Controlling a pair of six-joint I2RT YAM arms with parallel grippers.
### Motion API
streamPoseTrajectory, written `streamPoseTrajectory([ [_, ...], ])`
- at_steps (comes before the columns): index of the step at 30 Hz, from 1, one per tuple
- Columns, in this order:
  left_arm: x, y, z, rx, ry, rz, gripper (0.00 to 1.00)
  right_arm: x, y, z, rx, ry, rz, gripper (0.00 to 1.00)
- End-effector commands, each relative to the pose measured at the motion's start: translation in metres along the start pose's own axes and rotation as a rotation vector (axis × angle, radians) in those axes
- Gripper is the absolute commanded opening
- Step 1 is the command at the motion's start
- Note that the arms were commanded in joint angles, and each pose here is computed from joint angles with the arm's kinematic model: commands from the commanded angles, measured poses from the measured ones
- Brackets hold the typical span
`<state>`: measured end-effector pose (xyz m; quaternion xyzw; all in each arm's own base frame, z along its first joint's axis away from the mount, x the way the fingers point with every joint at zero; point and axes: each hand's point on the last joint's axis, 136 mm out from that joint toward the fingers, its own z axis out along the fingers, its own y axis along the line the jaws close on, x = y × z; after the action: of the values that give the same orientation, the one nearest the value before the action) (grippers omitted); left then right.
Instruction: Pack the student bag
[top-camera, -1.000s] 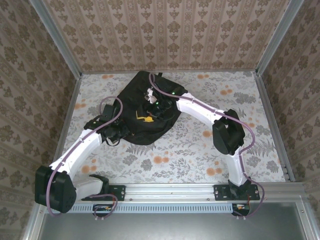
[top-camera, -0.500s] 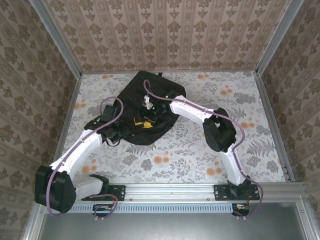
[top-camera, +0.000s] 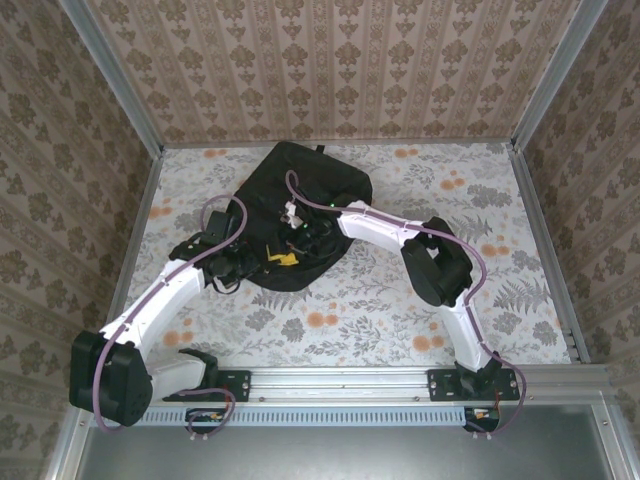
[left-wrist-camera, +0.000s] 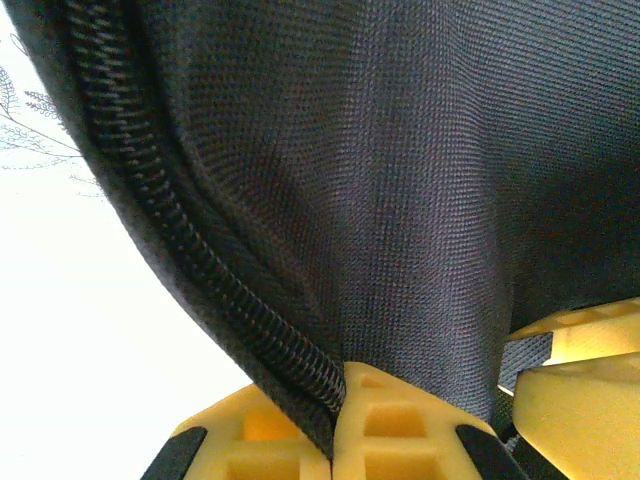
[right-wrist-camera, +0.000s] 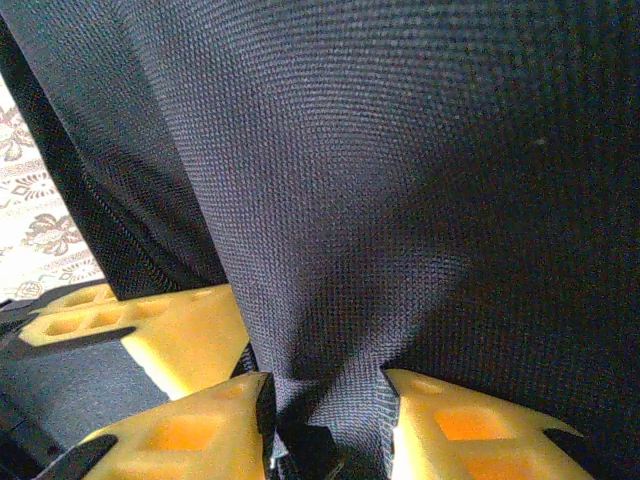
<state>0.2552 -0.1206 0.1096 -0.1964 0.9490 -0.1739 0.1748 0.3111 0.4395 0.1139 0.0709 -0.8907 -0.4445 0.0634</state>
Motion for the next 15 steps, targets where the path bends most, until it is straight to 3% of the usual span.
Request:
streamPoseTrajectory([
  [1, -0.006, -0.006, -0.002, 0.023, -0.031, 0.025, 0.0, 0.011, 0.02, -0.009, -0.051, 0.016, -0.016, 0.35],
  [15, -0.005, -0.006, 0.0, 0.019, -0.023, 0.02, 0.0, 0.014, 0.034, -0.017, -0.103, 0.002, -0.036, 0.35],
])
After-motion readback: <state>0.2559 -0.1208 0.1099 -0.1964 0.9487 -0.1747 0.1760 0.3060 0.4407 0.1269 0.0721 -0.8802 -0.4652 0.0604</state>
